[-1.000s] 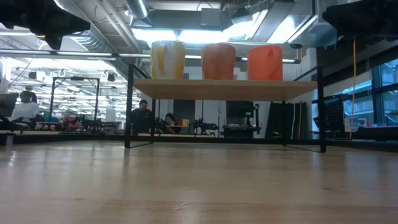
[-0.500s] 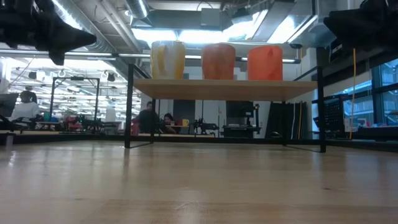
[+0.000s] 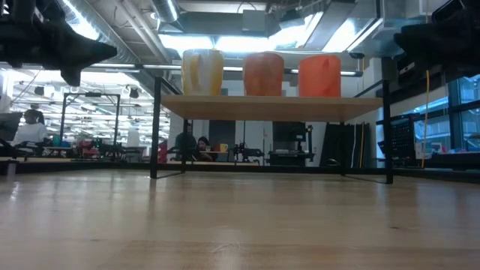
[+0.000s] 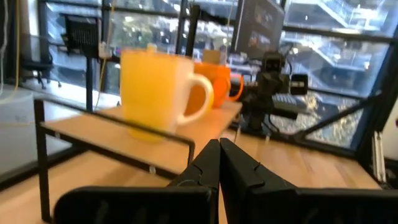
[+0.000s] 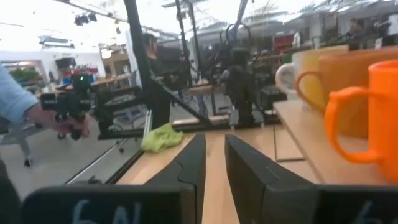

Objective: Stack small to large cups/mugs on shelf
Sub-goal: Return to Home Position

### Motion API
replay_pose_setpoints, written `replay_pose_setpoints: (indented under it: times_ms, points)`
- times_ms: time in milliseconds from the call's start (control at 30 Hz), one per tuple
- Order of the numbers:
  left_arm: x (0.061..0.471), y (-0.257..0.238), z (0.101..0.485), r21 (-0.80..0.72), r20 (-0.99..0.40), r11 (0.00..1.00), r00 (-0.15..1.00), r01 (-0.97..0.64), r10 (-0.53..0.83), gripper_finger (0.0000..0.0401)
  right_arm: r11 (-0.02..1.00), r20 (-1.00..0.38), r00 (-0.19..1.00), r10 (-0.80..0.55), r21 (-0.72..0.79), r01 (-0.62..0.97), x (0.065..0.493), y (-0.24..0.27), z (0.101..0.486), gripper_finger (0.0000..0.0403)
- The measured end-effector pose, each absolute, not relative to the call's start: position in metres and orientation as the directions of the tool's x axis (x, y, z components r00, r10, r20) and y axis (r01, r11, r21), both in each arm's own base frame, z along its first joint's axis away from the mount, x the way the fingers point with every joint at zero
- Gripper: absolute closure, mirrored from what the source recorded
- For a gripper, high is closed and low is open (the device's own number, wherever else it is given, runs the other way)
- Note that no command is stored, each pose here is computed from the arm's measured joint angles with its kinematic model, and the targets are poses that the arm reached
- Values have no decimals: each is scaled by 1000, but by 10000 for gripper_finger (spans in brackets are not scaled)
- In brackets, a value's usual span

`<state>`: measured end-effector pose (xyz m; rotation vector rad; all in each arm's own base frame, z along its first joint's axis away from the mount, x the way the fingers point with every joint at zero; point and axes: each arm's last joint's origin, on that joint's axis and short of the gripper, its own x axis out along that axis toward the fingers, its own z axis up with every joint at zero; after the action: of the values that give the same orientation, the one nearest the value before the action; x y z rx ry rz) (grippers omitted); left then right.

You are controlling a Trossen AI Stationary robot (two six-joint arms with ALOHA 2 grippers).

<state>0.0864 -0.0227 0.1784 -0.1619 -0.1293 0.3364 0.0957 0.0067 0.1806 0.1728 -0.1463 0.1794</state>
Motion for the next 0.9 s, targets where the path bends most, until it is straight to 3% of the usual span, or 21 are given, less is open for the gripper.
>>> replay_pose_setpoints:
  times_ms: [233, 367, 567, 900]
  points:
    - [88, -25, 171, -190, 44, 942, 956, -276, 289, 401, 951, 80, 964, 254, 162, -264, 96, 9, 173, 341]
    - [88, -25, 171, -95, 44, 954, 957, -283, 288, 401, 941, 50, 959, 281, 185, -285, 97, 10, 170, 341]
    - [88, -25, 171, -82, 44, 955, 957, -284, 288, 401, 954, 15, 959, 282, 100, -282, 99, 10, 167, 341]
    - [88, -25, 171, -85, 43, 955, 957, -284, 288, 401, 955, 13, 959, 282, 97, -282, 99, 10, 167, 341]
